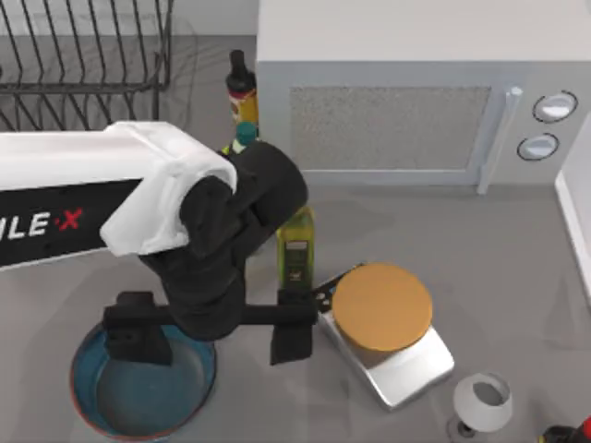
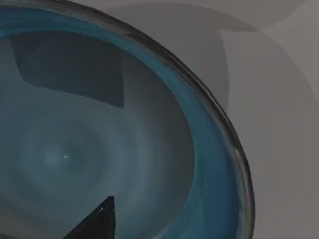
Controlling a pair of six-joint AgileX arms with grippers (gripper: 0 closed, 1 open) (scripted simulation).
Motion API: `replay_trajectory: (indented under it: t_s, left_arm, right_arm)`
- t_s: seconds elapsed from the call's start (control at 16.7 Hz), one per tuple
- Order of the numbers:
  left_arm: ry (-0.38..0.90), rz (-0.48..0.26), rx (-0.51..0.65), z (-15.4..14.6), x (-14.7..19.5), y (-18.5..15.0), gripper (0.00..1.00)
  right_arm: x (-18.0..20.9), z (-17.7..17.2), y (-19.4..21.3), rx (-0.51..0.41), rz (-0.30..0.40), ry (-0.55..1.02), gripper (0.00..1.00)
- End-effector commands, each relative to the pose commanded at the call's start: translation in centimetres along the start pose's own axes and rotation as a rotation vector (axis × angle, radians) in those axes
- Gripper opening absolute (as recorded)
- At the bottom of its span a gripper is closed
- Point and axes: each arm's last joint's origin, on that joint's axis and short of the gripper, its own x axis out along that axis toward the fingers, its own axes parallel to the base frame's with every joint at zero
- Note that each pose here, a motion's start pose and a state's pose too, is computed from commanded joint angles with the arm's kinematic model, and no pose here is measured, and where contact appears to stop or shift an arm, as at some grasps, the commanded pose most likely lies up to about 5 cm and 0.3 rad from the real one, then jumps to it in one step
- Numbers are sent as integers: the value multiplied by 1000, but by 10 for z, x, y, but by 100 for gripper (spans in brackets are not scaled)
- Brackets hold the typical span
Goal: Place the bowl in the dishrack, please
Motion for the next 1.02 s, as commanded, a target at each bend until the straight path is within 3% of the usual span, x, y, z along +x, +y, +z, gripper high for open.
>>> replay_trajectory:
  t_s: [0.24, 0.48, 1.02]
  left_arm:
    - [8, 7, 0, -4, 31, 3, 100]
    - [9, 7, 0, -4, 32, 3, 100]
    - [9, 7, 0, -4, 32, 3, 32]
  right_arm:
    - [0, 0, 0, 0, 0, 0, 100]
    - [0, 0, 0, 0, 0, 0, 100]
    - [0, 0, 0, 0, 0, 0, 100]
